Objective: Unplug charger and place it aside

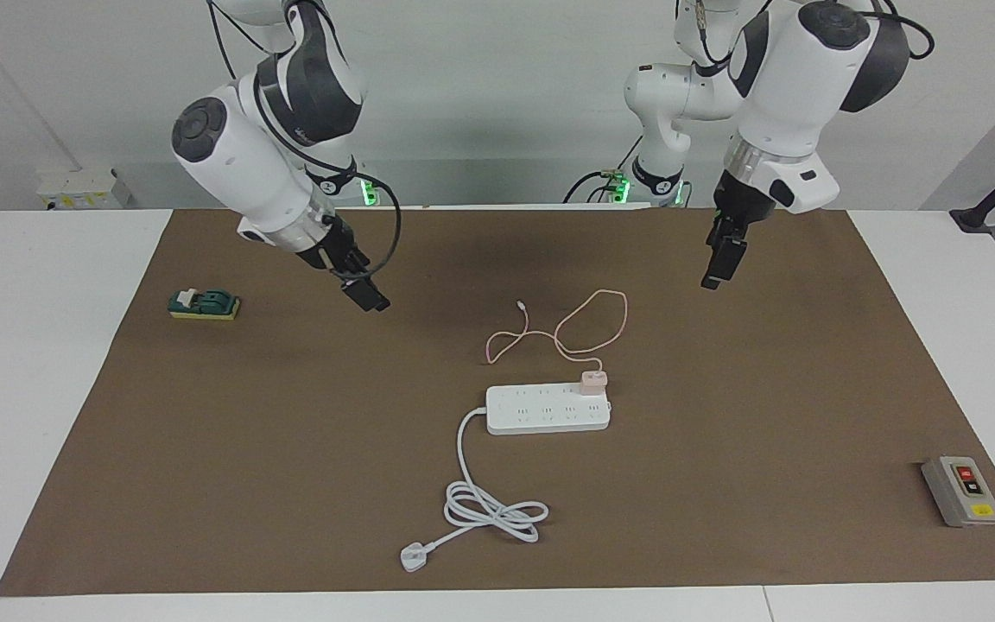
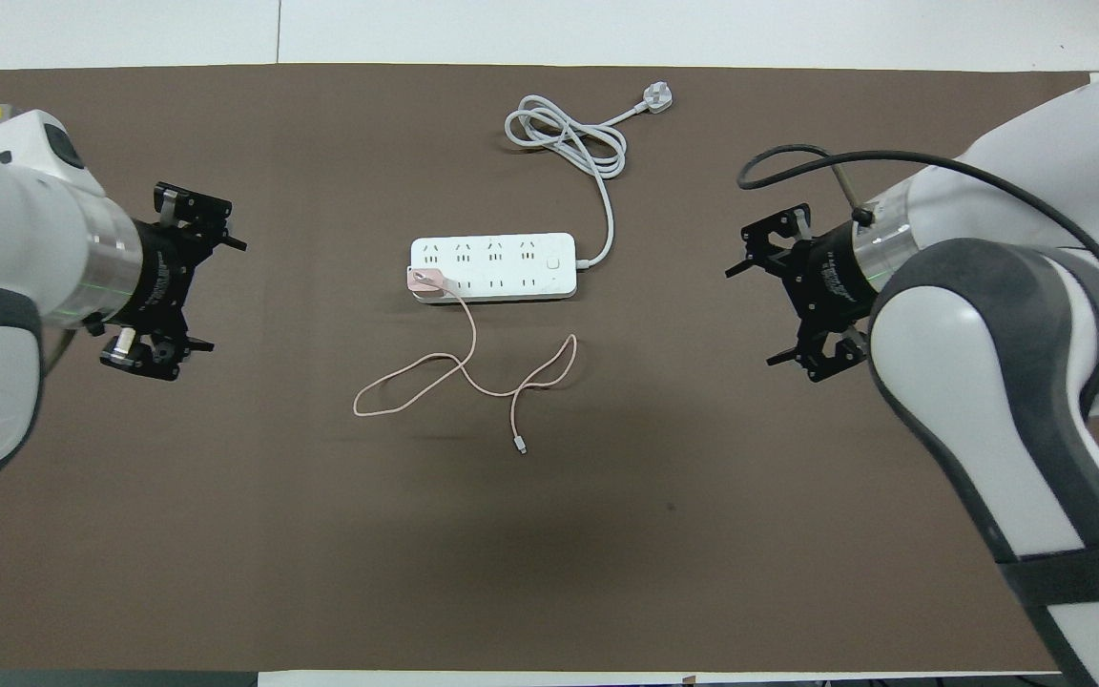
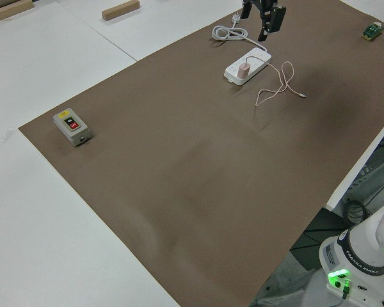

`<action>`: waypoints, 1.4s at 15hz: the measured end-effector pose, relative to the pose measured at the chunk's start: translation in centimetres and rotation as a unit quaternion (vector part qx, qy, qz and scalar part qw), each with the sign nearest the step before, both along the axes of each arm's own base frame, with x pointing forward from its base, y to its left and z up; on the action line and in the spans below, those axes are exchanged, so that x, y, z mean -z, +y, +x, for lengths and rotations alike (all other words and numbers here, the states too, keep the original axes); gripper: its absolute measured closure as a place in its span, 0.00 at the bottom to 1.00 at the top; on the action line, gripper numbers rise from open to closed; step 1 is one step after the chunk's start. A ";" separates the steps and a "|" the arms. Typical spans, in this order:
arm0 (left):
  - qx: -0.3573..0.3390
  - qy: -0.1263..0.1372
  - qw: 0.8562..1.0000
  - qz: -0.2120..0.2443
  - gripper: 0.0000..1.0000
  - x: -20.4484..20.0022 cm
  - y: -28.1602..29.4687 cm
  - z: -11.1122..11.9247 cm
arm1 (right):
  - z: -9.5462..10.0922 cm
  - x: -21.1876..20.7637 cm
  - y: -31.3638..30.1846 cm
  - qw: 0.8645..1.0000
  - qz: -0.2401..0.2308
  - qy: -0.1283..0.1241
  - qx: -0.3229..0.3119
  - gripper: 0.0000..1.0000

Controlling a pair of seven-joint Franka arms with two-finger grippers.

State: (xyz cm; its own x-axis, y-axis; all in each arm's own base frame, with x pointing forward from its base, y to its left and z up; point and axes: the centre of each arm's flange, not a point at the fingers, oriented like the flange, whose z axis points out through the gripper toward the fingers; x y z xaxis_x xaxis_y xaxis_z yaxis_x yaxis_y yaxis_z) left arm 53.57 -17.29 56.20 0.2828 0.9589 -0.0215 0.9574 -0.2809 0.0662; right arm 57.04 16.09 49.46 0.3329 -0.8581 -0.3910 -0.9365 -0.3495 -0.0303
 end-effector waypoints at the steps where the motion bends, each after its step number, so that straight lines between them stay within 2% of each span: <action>1: -0.041 0.008 0.999 0.001 0.00 1.2 -1.0 0.4 | 0.2 0.3 1.0 1.000 0.005 0.000 0.019 0.00; 4: -0.109 0.032 0.993 0.005 0.00 5.0 -3.1 1.8 | 1.8 1.8 2.1 0.995 0.029 -0.005 0.090 0.00; 6: -0.132 0.030 0.991 0.000 0.00 7.0 -4.6 2.6 | 2.7 3.3 2.9 0.992 0.048 -0.006 0.118 0.00; 10: -0.141 0.031 0.989 -0.013 0.00 9.2 -7.3 3.8 | 3.6 7.4 5.7 0.990 0.045 -0.009 0.136 0.00; 14: -0.149 0.038 0.988 -0.020 0.00 11.4 -9.2 4.6 | 4.4 11.5 8.3 0.976 0.080 0.006 0.202 0.00; 16: -0.158 0.051 0.986 -0.013 0.00 13.4 -10.8 4.6 | 4.9 13.5 8.7 0.975 0.077 0.007 0.210 0.00; 19: -0.183 0.062 0.981 -0.008 0.00 16.3 -12.5 6.2 | 5.3 14.7 9.9 0.976 0.073 0.011 0.202 0.00; 21: -0.188 0.064 0.980 -0.006 0.00 17.3 -12.7 7.0 | 4.9 15.0 11.5 0.978 0.075 0.014 0.193 0.00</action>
